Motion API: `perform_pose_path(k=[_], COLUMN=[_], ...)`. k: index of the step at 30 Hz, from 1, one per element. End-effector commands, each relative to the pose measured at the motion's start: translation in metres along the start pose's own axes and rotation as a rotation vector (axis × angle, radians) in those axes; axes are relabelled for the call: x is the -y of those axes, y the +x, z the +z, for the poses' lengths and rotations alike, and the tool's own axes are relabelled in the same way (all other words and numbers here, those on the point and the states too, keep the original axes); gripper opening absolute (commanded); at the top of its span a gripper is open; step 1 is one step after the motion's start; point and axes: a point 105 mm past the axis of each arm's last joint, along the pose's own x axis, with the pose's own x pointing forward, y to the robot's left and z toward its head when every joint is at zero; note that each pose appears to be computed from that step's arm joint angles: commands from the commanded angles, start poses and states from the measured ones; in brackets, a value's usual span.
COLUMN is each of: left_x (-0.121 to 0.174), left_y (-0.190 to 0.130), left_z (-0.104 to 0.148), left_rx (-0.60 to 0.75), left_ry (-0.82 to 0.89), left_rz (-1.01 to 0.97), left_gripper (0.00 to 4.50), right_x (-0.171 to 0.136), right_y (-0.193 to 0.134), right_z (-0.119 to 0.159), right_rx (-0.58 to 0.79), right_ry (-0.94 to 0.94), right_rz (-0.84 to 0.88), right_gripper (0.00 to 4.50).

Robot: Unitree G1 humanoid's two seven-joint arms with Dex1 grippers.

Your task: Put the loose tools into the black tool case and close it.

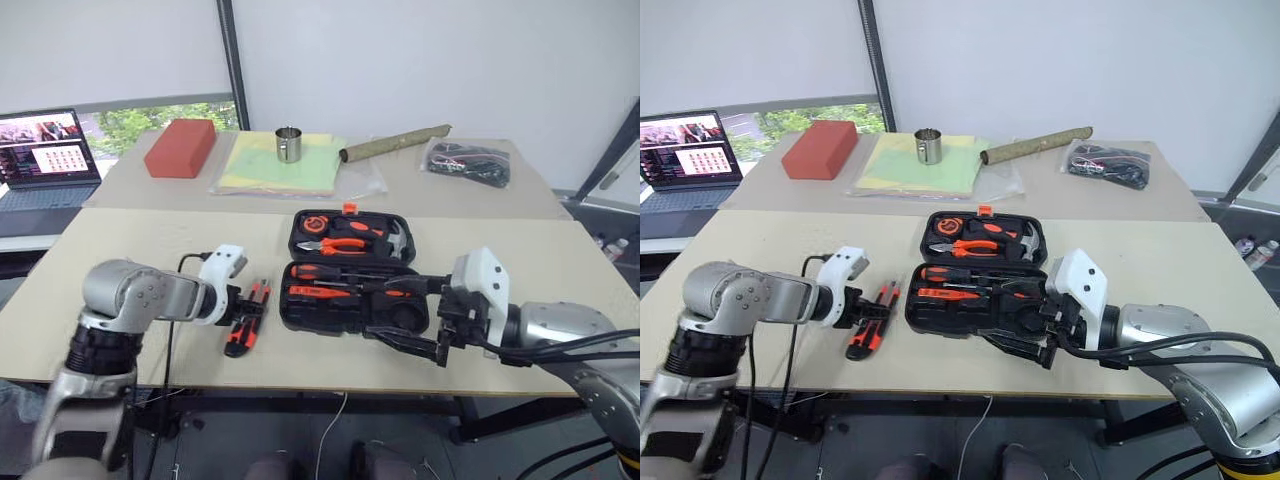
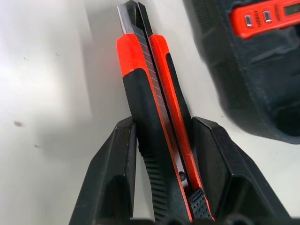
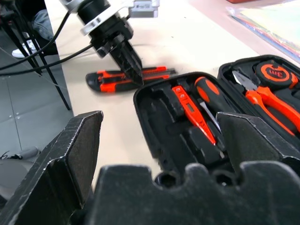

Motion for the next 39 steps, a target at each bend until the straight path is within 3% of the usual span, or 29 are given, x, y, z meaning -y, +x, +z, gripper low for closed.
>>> perform_pose_path(k=[1,5,7,10,15,19,27,39], left_x=[-0.008,0.022,0.054,0.085,0.123,0.139,0.158,0.151], left_y=[-0.023,-0.036,-0.036,-0.029,0.001,0.021,0.034,0.03], left_z=[0.038,0.067,0.08,0.087,0.09,0.094,0.086,0.096], left_rx=[0.141,0.231,0.262,0.242,0.17,0.131,0.008,0.08], left_ry=[0.349,0.718,0.866,1.02,1.213,1.282,1.218,1.253], left_rz=[-0.127,-0.382,-0.57,-0.735,-0.843,-0.849,-0.919,-0.881], left_gripper=[1.36,1.36,1.36,1.36,1.36,1.36,1.36,1.36], right_x=[-0.005,-0.002,0.0,0.001,0.0,-0.002,-0.007,0.0], right_y=[-0.007,-0.007,-0.008,-0.009,-0.014,-0.019,-0.024,-0.026], right_z=[0.004,0.002,0.001,-0.001,-0.006,-0.008,-0.011,-0.008], right_rx=[-0.008,-0.027,-0.032,-0.039,-0.054,-0.055,-0.049,-0.025], right_ry=[0.003,-0.021,-0.023,-0.021,-0.01,0.002,0.015,0.017], right_rz=[0.029,0.008,-0.013,-0.034,-0.094,-0.135,-0.201,-0.242], right_gripper=[4.5,4.5,4.5,4.5,4.5,4.5,4.5,4.5])
